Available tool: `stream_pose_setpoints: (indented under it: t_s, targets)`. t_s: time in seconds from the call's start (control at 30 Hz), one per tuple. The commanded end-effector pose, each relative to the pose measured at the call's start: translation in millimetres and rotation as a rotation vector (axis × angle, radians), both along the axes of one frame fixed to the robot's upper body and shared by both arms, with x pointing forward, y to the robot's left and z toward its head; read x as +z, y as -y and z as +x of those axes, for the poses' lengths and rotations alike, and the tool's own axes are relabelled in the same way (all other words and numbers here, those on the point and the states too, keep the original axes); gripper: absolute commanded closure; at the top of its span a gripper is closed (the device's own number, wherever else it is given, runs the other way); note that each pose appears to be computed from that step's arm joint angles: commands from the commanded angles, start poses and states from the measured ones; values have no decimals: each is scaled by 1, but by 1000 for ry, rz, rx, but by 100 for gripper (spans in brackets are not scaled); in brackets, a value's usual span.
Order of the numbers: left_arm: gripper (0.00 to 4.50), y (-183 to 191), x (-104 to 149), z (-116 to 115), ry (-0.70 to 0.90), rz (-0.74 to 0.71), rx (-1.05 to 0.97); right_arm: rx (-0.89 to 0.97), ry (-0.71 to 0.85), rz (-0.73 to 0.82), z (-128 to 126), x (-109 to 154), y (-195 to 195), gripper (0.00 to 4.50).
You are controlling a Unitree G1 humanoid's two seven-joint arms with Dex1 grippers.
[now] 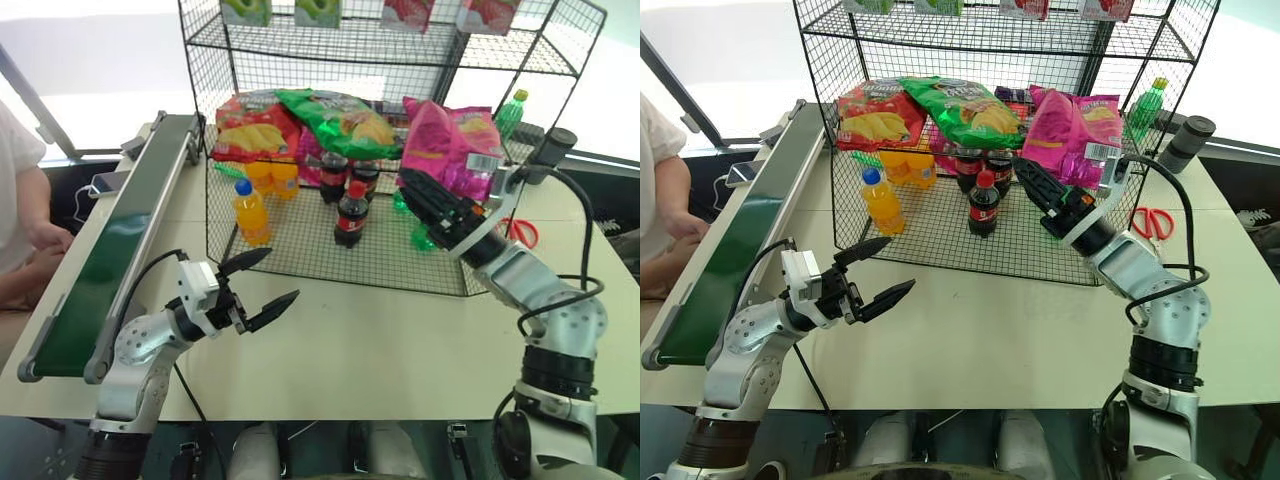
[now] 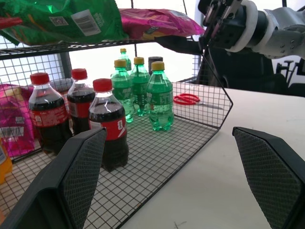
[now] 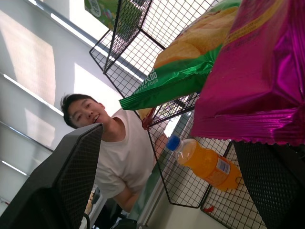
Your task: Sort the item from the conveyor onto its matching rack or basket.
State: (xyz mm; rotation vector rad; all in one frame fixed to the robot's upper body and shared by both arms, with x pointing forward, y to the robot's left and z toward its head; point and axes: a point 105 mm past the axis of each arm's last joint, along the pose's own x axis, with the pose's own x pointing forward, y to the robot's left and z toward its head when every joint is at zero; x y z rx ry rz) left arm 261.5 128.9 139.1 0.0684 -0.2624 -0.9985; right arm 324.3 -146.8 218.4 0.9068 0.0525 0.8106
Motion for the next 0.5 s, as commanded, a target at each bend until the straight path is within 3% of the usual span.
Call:
stream_pose_setpoints:
  t_s: [0.03,0.2,0.33,0.43,0.5]
  targets:
    - [0,2,8,-1,43,-4,-8,11,63,0,-4,15,0,11]
    - [0,-2,10,0,48,7,0,159,78,-69,-37,2,-10,11]
    - [0,-17,11,5,11,13,43,272,170,-306,-78,-17,-11,11]
    - [0,-28,8,11,-35,46,92,221,228,-427,-81,-25,3,11]
    - [0,-35,7,13,-57,82,111,167,227,-416,-76,-21,18,11]
